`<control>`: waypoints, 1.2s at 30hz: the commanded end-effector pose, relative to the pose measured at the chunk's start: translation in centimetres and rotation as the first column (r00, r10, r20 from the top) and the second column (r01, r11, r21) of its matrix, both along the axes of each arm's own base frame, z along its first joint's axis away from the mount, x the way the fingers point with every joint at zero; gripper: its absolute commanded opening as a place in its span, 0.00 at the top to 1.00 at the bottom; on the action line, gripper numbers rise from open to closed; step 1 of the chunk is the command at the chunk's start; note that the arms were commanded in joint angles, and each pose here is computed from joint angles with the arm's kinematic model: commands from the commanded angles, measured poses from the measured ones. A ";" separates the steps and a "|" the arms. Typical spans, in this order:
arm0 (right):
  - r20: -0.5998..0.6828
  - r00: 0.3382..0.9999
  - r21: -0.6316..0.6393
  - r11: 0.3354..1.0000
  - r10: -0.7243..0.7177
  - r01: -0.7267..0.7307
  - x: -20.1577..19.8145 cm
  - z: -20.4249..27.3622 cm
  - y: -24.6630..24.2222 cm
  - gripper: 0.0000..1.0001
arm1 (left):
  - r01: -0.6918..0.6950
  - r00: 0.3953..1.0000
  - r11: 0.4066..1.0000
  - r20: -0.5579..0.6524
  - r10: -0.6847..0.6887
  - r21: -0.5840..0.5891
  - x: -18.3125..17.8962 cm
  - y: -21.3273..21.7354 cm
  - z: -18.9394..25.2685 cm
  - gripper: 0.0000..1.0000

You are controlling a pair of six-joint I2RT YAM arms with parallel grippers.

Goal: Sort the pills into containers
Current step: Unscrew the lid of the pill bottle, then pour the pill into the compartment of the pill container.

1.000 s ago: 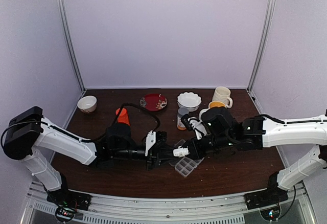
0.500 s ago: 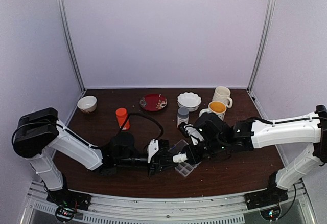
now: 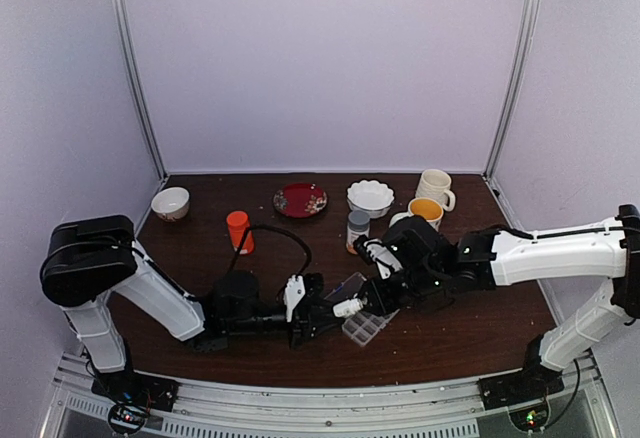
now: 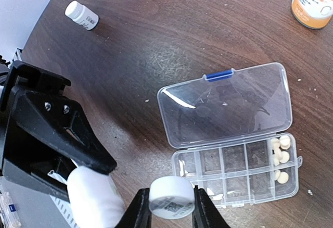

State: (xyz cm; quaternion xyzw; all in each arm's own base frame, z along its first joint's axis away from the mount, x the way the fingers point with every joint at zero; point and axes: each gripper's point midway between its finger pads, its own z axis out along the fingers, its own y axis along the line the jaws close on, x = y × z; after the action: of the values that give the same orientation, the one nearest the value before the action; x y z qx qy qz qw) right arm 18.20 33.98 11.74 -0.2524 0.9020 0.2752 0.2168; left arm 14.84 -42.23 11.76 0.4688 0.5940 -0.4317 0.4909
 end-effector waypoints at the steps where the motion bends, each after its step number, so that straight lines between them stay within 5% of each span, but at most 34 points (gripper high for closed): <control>1: 0.027 0.999 -0.002 1.000 0.018 -0.018 0.5 0.8 -0.4 1.00 | -0.085 0.996 0.995 -0.023 0.084 -0.043 1.4 0.6 0.0 1.00; 14: 0.109 0.991 -0.079 0.993 -0.082 0.091 3.0 1.5 -5.1 1.00 | -0.122 0.991 0.992 -0.059 0.124 0.029 1.4 0.5 -2.1 1.00; 36: 0.150 0.979 0.014 0.991 -0.135 0.135 2.5 3.5 -7.7 1.00 | -0.231 0.959 0.952 -0.116 0.257 0.201 0.8 -0.1 -5.2 1.00</control>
State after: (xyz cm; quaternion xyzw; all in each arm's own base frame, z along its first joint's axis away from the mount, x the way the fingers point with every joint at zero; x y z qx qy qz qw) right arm 20.99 26.43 15.12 -0.2119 0.9024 0.2269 0.2986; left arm 15.52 -41.80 6.09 0.4149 0.7125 -0.3502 0.4445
